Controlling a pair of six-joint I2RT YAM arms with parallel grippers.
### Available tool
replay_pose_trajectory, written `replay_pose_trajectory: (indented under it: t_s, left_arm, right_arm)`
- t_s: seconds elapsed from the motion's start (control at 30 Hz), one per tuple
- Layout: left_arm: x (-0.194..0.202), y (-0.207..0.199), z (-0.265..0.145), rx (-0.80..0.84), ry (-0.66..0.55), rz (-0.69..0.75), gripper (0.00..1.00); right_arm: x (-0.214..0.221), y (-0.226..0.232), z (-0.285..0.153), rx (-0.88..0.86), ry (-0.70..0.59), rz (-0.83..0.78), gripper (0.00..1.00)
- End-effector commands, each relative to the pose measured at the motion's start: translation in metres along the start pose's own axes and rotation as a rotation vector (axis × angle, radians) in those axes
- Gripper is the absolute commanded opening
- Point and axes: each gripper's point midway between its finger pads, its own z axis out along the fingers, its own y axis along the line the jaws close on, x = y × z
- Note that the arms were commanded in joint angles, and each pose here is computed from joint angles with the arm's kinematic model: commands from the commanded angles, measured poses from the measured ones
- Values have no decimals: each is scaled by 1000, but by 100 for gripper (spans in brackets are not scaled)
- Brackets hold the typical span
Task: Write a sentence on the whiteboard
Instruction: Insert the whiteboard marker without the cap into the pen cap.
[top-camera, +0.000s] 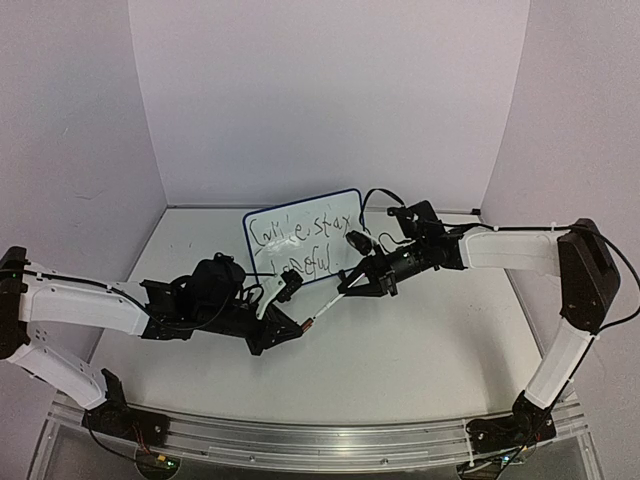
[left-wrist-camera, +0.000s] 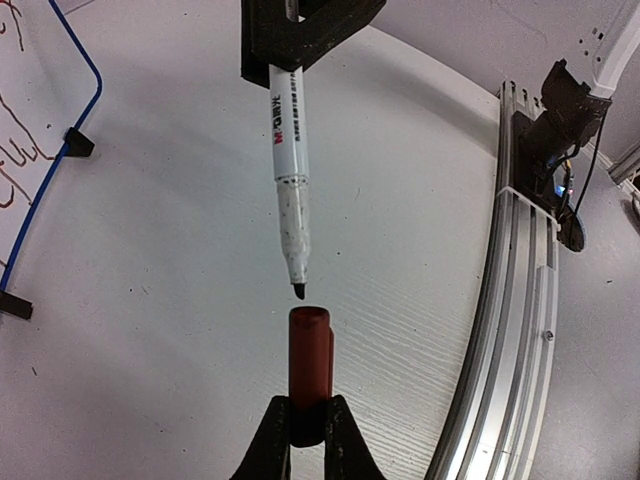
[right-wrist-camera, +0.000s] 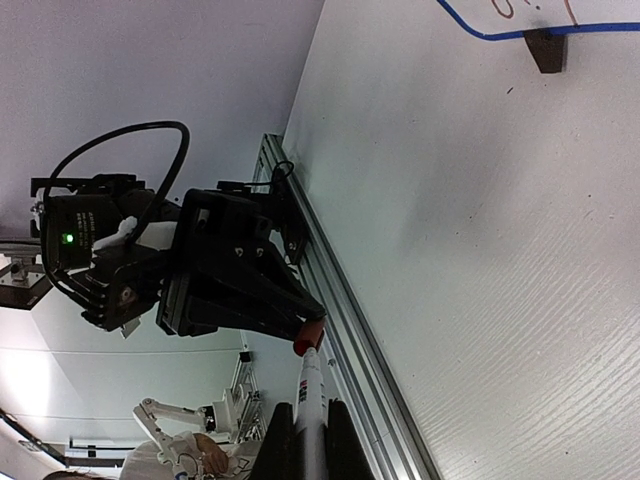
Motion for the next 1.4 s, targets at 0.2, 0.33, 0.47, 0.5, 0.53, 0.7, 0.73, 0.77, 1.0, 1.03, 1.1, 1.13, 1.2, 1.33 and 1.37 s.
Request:
replay_pose_trajectory:
  t_s: [0.2, 0.33, 0.47, 0.5, 0.53, 0.7, 0.73, 0.77, 1.0, 1.03, 1.1, 1.13, 1.2, 1.33, 1.37]
  left_arm:
    - [-15, -4, -1, 14, -45, 7, 0]
    - [-15, -4, -1, 14, -44, 7, 0]
    - [-15, -5, -1, 14, -42, 7, 0]
    - [-15, -5, -1, 14, -43, 7, 0]
    - [-15, -4, -1, 14, -44, 7, 0]
    - [-15, -4, 0, 14, -43, 7, 0]
    - [-15, -4, 0, 14, -43, 8, 0]
    - [-15, -4, 0, 14, -40, 7, 0]
    - [-17, -4, -1, 13, -45, 8, 0]
    - [-18, -4, -1, 12, -45, 7, 0]
    - [-19, -4, -1, 12, -47, 8, 0]
    - [-20, -5, -1, 13, -49, 8, 0]
    - [-21, -5, -1, 14, -52, 11, 0]
    - [-23, -6, -3, 15, -58, 16, 0]
    - [-24, -6, -3, 15, -60, 18, 0]
  right_arm:
    - [-6, 14, 0, -22, -4, -42, 0]
    - [-5, 14, 1, -25, 0, -44, 0]
    - [-5, 14, 3, -27, 5, -43, 0]
    - [-5, 14, 3, -27, 5, -44, 0]
    - [-5, 14, 3, -27, 6, -45, 0]
    - [-5, 16, 4, -28, 7, -47, 0]
    - [-4, 15, 4, -28, 8, -47, 0]
    - [-4, 15, 4, -28, 8, -46, 0]
    - [-4, 15, 6, -27, 11, -46, 0]
    - [-4, 15, 7, -29, 14, -47, 0]
    - [-3, 15, 8, -29, 16, -47, 0]
    - [-3, 15, 8, -29, 16, -49, 0]
    - [-3, 14, 9, -28, 18, -47, 0]
    - [-2, 10, 10, -22, 20, -41, 0]
    - [-3, 10, 10, -20, 20, -40, 0]
